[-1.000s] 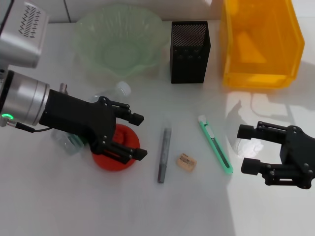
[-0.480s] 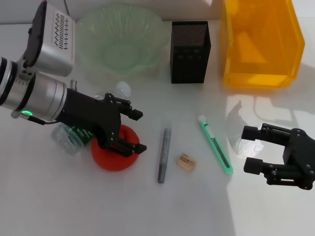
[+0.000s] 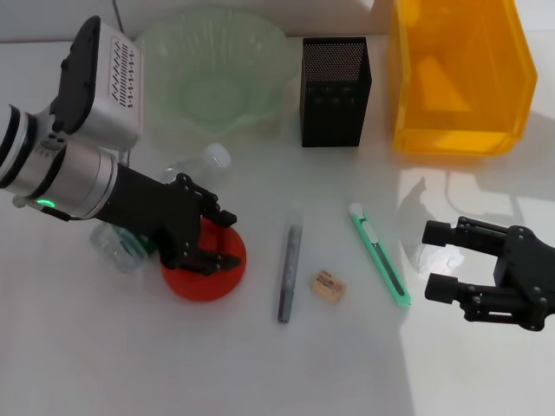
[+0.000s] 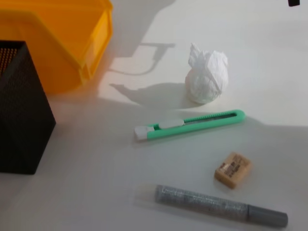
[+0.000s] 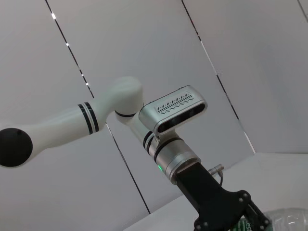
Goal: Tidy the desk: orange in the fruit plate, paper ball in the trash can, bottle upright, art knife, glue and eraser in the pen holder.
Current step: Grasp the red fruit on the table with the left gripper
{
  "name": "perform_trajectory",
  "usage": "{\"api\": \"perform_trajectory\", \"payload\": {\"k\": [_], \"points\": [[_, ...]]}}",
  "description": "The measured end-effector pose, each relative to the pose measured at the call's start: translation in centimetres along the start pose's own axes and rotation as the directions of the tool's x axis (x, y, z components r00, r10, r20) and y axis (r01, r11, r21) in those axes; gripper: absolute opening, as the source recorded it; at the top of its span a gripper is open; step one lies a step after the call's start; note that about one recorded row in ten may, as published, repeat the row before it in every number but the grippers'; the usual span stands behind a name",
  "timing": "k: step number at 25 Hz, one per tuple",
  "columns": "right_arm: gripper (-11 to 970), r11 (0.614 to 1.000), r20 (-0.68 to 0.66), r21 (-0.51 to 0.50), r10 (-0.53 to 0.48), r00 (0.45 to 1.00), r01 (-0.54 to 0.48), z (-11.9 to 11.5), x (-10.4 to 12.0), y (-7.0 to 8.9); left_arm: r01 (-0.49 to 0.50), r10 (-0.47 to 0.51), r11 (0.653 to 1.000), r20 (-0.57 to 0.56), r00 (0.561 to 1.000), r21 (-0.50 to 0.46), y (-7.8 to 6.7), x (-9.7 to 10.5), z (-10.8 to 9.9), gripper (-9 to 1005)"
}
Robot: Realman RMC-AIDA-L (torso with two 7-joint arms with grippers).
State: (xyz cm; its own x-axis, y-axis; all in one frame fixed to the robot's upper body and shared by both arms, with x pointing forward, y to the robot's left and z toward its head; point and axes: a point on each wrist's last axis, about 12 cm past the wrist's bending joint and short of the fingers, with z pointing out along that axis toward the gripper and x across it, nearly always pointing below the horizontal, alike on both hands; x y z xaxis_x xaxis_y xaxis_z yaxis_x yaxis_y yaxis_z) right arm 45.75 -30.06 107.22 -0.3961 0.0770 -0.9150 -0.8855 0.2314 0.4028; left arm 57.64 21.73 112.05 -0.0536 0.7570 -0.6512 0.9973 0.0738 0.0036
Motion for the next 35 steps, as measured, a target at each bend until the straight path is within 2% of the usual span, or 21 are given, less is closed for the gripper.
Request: {"api": "perform_trajectory", "payload": {"k": [6, 11, 14, 19, 35], "points": [[816, 1.000, -0.007, 0.011, 0.013, 1.000, -0.013, -0.02, 0.27, -0.03, -0.011, 0.011, 1.000, -0.055, 0.998, 0.003, 0.00, 0.32, 0.11, 635], [816, 1.000, -0.005, 0.012, 0.015, 1.000, -0.015, -0.02, 0.25, -0.05, -0.026, 0.025, 1.000, -0.054, 0.998, -0.009, 0.03, 0.23, -0.15, 430], [816, 1.000, -0.005, 0.012, 0.015, 1.000, -0.015, 0.00, 0.25, -0.04, -0.028, 0.027, 1.000, -0.055, 0.998, -0.009, -0.03, 0.29, -0.12, 193], [816, 1.000, -0.003, 0.014, 0.016, 1.000, -0.016, -0.04, 0.26, -0.04, -0.028, 0.028, 1.000, -0.055, 0.998, -0.004, -0.18, 0.38, 0.02, 128], [816, 0.999, 0.004, 0.018, 0.029, 1.000, -0.029, -0.09, 0.65, 0.22, -0.043, 0.044, 0.999, 0.004, 0.999, -0.020, -0.44, -0.36, -0.43, 32]]}}
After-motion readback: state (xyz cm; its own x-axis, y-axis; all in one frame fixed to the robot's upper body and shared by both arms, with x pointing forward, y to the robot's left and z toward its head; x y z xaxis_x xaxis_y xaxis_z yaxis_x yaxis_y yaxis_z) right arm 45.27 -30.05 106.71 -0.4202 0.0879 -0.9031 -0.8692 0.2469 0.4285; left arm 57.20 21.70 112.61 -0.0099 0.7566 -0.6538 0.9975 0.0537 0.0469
